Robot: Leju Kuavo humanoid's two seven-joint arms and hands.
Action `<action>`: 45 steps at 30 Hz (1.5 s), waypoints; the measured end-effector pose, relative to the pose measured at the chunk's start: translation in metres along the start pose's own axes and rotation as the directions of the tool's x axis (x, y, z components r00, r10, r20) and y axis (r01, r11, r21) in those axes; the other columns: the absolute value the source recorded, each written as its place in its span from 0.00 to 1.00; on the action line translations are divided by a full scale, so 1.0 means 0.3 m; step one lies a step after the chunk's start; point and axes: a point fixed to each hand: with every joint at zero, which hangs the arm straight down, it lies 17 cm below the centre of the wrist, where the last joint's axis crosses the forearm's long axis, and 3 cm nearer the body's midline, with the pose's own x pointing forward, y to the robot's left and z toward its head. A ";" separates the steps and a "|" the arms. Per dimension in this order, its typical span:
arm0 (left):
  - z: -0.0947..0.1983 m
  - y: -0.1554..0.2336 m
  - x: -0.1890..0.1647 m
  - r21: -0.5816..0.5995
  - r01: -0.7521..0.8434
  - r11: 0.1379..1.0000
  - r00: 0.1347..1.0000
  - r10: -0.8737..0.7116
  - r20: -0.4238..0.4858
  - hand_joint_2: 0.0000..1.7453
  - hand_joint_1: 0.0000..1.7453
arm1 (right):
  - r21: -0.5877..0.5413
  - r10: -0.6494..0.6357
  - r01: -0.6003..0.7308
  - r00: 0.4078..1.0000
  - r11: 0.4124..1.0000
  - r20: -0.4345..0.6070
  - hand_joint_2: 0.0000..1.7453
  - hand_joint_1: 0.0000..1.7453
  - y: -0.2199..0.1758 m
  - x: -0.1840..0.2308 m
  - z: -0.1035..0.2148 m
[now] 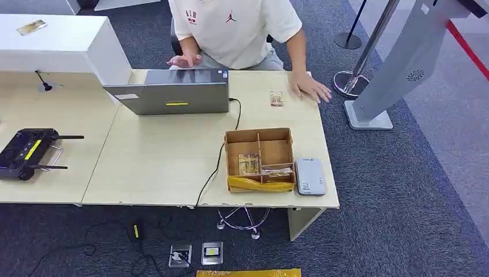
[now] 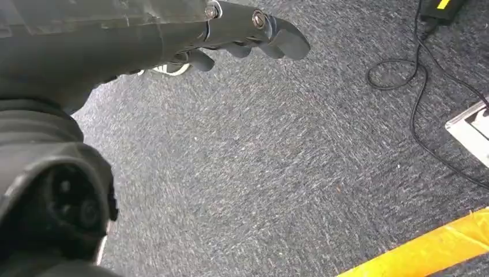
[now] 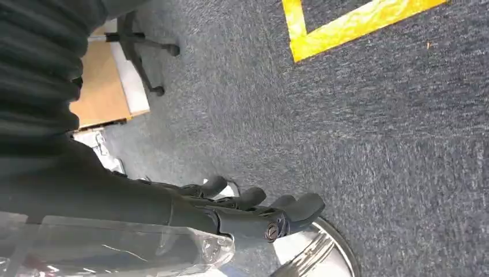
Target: Pass the card to the sensor for recognition and then transmit it.
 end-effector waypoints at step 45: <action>0.001 0.004 -0.006 0.013 -0.003 1.000 1.000 0.003 -0.004 0.00 0.00 | 0.007 0.053 -0.053 0.998 0.999 0.033 1.00 0.00 0.013 0.013 0.002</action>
